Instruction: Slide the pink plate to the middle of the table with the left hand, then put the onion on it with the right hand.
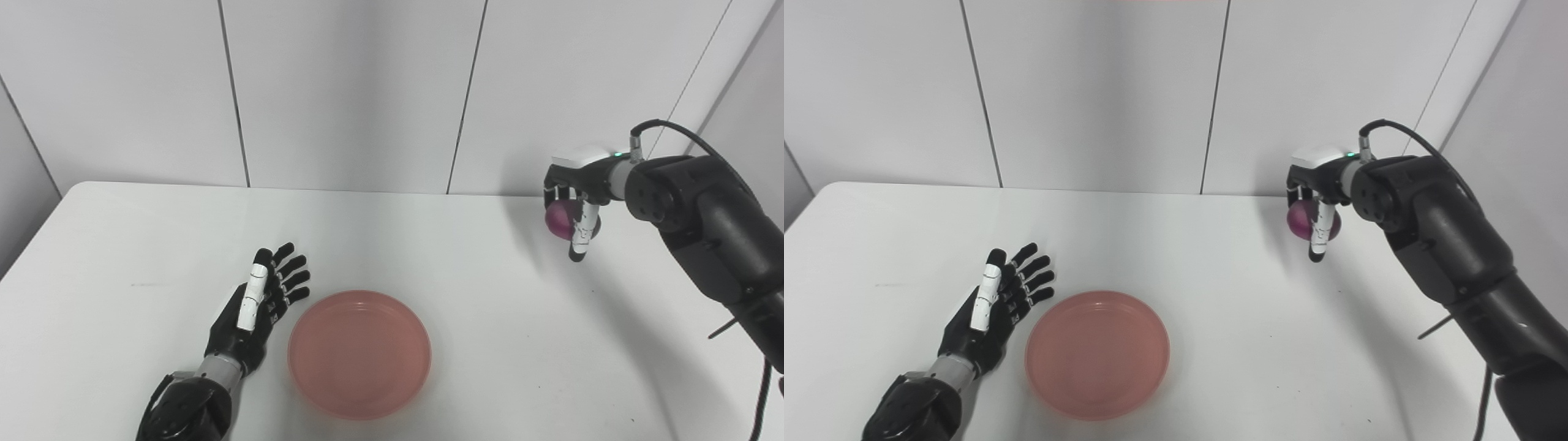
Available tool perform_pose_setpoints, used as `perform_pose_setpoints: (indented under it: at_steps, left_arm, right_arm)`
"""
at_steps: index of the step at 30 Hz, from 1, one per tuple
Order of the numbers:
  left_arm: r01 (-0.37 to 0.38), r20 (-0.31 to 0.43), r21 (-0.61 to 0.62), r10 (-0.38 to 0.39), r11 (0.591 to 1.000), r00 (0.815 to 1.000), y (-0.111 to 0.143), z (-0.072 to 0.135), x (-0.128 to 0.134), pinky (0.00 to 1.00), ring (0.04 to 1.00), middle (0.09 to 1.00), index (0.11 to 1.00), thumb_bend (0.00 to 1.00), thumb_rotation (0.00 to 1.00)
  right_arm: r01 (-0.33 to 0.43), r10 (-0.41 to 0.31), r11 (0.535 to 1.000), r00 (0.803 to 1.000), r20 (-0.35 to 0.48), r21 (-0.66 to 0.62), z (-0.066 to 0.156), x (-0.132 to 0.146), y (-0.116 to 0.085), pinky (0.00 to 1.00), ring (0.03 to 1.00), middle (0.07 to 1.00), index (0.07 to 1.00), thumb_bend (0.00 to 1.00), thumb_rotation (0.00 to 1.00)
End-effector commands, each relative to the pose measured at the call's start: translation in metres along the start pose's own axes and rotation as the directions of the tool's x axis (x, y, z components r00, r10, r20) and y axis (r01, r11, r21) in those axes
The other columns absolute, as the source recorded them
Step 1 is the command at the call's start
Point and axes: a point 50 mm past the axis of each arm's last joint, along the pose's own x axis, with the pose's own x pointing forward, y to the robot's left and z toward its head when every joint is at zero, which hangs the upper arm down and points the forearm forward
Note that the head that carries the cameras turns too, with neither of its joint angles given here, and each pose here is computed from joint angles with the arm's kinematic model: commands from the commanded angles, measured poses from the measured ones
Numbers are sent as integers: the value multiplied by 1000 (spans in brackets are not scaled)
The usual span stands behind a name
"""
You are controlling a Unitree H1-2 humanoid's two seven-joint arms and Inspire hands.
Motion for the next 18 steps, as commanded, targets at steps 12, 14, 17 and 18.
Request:
perform_pose_setpoints:
  at_steps: [12,14,17,18]
  left_arm:
    - [-7,-54,-11,7,1000,999,-1,-13,0,858,890,909,916,715,973]
    - [-9,-54,-10,9,1000,998,-1,-14,1,848,888,907,917,715,976]
    - [-10,-54,-11,9,1000,998,-2,-15,1,836,886,908,913,714,970]
    - [-10,-54,-10,10,1000,999,-3,-15,1,834,886,910,913,712,971]
  right_arm:
    - [184,-173,981,973,149,-60,47,-28,-51,318,399,452,520,527,5]
    - [216,-200,974,961,190,-64,60,-29,-52,314,390,475,500,530,4]
    - [255,-236,966,940,248,-45,76,-32,-52,322,394,439,526,526,4]
    - [262,-241,964,932,272,-45,83,-33,-53,323,391,460,509,529,3]
